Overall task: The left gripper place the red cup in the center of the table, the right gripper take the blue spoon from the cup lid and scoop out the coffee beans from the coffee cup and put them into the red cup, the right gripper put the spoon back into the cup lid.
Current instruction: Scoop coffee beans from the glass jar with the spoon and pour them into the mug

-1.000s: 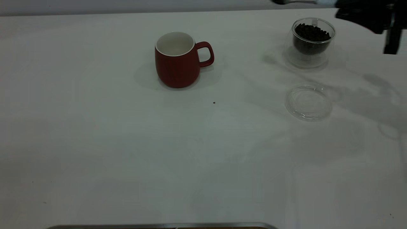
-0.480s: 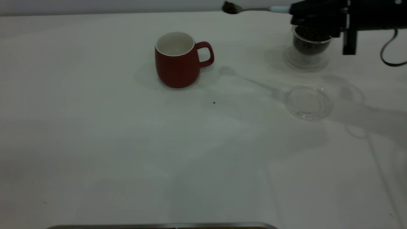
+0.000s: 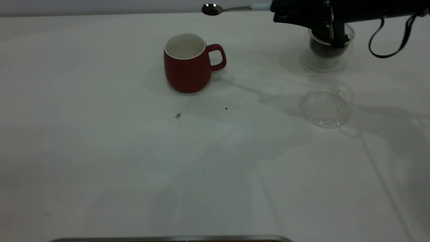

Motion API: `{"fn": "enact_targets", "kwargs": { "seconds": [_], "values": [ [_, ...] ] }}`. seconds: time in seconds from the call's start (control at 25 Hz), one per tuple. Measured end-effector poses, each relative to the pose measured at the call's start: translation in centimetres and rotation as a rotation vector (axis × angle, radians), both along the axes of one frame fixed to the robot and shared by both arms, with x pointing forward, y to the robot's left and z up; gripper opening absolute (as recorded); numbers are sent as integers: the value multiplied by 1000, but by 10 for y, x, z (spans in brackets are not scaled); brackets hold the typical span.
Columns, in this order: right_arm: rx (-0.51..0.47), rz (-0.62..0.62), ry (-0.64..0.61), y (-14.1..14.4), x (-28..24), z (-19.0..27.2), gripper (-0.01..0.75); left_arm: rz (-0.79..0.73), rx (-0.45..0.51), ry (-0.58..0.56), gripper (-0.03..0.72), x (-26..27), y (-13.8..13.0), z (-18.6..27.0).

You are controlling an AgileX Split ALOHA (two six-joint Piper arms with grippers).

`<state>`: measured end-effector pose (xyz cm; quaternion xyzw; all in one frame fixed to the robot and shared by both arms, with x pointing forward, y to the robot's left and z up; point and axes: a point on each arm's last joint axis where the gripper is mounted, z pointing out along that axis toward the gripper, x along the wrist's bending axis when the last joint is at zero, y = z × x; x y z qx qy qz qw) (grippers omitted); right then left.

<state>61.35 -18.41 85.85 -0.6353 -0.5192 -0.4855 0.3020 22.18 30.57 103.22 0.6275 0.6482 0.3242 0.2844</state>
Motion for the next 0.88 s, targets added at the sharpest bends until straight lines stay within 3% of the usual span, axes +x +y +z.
{"fn": "enact_targets", "kwargs": {
  "seconds": [0.88],
  "values": [
    [-111, 23, 2, 31, -2, -5, 114, 0, 0, 0, 587, 0, 0, 0]
  ]
}}
